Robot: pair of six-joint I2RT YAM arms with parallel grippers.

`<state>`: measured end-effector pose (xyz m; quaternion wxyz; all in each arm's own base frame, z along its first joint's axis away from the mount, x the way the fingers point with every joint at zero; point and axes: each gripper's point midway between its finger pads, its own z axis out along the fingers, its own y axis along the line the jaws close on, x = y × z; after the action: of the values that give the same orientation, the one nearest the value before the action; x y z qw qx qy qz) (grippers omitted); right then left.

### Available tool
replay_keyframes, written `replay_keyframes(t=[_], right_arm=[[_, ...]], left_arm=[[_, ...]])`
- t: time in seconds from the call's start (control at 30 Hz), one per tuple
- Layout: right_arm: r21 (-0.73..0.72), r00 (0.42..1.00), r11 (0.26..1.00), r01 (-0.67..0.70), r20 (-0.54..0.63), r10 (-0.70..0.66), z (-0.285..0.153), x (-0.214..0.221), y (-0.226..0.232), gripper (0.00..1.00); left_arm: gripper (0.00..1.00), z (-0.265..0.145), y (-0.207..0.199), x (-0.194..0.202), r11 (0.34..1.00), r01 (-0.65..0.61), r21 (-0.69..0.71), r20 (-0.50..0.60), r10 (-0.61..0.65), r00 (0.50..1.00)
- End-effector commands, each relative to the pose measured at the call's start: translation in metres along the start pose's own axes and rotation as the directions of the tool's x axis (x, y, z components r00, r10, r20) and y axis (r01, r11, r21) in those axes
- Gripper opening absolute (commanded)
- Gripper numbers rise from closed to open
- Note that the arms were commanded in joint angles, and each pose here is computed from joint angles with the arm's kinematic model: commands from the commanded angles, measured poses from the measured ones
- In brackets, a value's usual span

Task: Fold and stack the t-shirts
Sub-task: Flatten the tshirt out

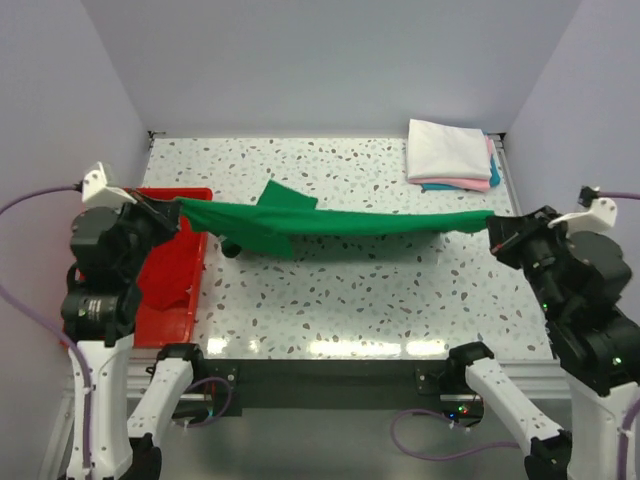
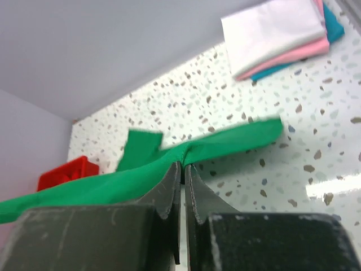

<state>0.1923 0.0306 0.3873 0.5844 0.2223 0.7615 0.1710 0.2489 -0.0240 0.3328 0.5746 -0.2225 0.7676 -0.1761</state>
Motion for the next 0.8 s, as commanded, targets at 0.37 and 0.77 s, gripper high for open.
replay_keyframes(t=[0.37, 0.77], right_arm=[[-0.015, 0.990, 0.993, 0.116, 0.080, -0.115, 0.035, -0.073, 0.052, 0.00], [-0.168, 0.972, 0.976, 0.136, 0.213, -0.099, 0.204, -0.144, 0.141, 0.00]], left_arm=[[0.00, -0.030, -0.088, -0.122, 0.976, 0.012, 0.216, 0.240, -0.065, 0.969], [0.00, 0.129, -0.161, -0.223, 0.921, -0.055, 0.385, 0.350, -0.091, 0.932]])
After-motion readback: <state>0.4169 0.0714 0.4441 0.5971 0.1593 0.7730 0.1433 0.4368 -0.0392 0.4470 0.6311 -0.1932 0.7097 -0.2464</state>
